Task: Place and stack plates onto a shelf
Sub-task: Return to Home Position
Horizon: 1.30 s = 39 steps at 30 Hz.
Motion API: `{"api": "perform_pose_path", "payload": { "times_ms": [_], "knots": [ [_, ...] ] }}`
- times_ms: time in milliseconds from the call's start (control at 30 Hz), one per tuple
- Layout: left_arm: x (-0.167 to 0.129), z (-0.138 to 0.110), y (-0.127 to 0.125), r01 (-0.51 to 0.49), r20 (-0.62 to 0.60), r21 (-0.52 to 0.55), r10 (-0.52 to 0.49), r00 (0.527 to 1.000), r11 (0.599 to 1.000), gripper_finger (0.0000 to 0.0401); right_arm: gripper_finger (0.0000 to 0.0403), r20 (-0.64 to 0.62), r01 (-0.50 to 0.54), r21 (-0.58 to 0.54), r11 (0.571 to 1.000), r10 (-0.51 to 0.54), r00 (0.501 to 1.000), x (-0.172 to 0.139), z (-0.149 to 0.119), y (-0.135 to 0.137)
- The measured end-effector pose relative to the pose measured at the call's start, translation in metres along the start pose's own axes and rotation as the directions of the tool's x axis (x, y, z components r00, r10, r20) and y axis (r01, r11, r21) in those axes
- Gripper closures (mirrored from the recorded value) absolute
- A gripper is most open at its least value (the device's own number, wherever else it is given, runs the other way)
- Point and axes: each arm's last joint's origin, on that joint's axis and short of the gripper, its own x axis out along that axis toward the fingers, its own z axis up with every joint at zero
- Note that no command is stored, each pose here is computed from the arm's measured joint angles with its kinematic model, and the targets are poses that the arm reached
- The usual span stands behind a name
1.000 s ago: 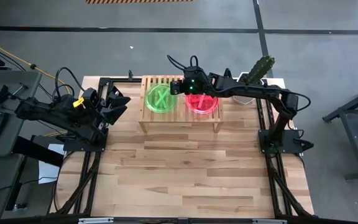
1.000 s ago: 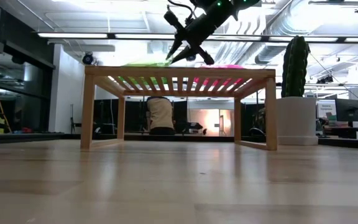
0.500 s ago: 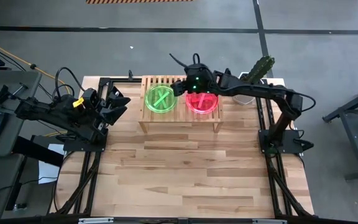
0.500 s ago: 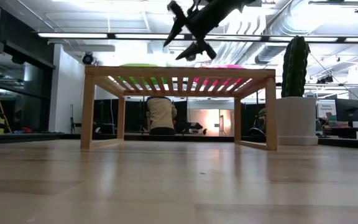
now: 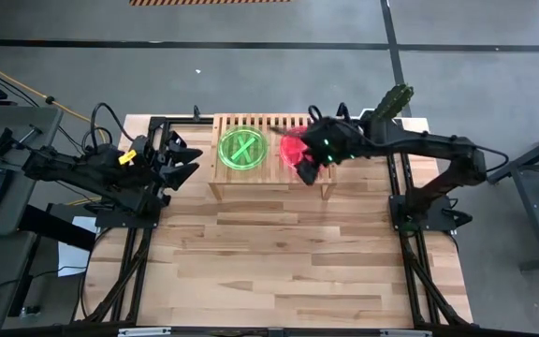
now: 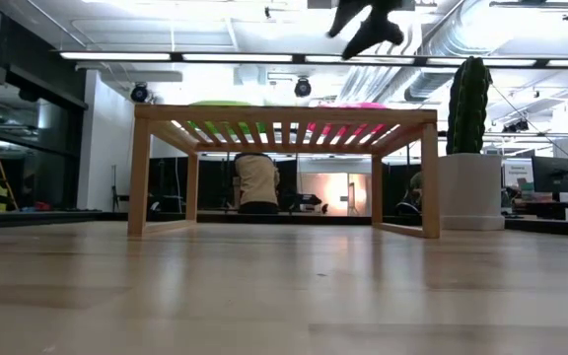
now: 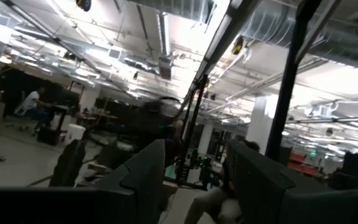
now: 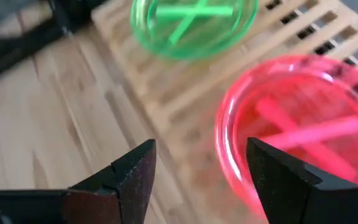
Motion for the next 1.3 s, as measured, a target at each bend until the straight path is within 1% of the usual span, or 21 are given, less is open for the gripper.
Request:
{"api": "perform_pose_path", "payload": {
  "times_ms": [200,267,400,500,567,667,733,833,933,1033,1100,1167,1233,1300],
  "knots": [
    [0.000,0.000,0.000,-0.013,0.000,0.000,0.013,1.000,1.000,0.0239,0.0171,-0.039,0.053,-0.069,0.996,-0.055,0.998,-0.024,-0.023,0.017],
    [0.000,0.000,0.000,-0.013,0.001,-0.002,0.013,1.000,1.000,0.0239,0.0171,-0.054,0.073,-0.070,0.995,-0.077,0.996,-0.030,-0.029,0.018],
    [0.000,0.000,0.000,-0.013,0.001,-0.022,0.013,1.000,1.000,0.0239,0.0171,-0.069,0.079,-0.073,0.994,-0.084,0.994,-0.039,-0.033,0.015],
    [0.000,0.000,0.000,-0.013,0.001,-0.026,0.013,1.000,1.000,0.0239,0.0171,-0.053,0.072,-0.061,0.995,-0.076,0.996,-0.044,-0.035,0.012],
    [0.000,0.000,0.000,-0.013,0.001,-0.026,0.013,1.000,1.000,0.0239,0.0171,-0.042,0.056,-0.038,0.998,-0.058,0.997,-0.041,-0.045,0.007],
    [0.000,0.000,0.000,-0.013,0.001,-0.027,0.013,1.000,1.000,0.0239,0.0171,-0.032,0.011,0.044,0.999,-0.009,0.999,-0.029,-0.071,-0.004],
    [0.000,0.000,0.000,-0.014,0.001,-0.027,0.014,1.000,1.000,0.0239,0.0171,-0.016,-0.039,0.115,0.993,0.042,0.999,-0.021,-0.092,-0.013],
    [0.000,0.000,0.000,-0.015,0.002,-0.026,0.015,1.000,1.000,0.0239,0.0171,0.060,-0.150,0.207,0.967,0.140,0.988,-0.013,-0.119,-0.023],
    [0.000,0.000,0.001,-0.042,0.006,-0.002,0.042,0.999,0.999,0.0239,0.0171,0.171,-0.276,0.247,0.929,0.238,0.956,-0.010,-0.139,-0.027],
    [0.000,0.000,0.002,-0.073,0.011,0.015,0.073,0.997,0.997,0.0239,0.0171,0.283,-0.383,0.240,0.892,0.313,0.906,-0.008,-0.149,-0.030],
    [0.000,0.000,0.003,-0.092,0.014,0.030,0.092,0.996,0.995,0.0239,0.0171,0.340,-0.424,0.209,0.881,0.341,0.876,-0.008,-0.153,-0.032],
    [0.000,0.000,0.003,-0.099,0.015,0.040,0.098,0.995,0.994,0.0239,0.0171,0.379,-0.437,0.166,0.884,0.353,0.856,-0.009,-0.153,-0.034],
    [0.000,0.000,0.003,-0.099,0.015,0.052,0.098,0.995,0.994,0.0239,0.0171,0.388,-0.425,0.125,0.897,0.350,0.852,-0.009,-0.153,-0.035],
    [0.000,0.000,0.003,-0.099,0.014,0.060,0.098,0.995,0.993,0.0239,0.0171,0.390,-0.413,0.107,0.904,0.344,0.854,-0.009,-0.153,-0.036]
  ]
}}
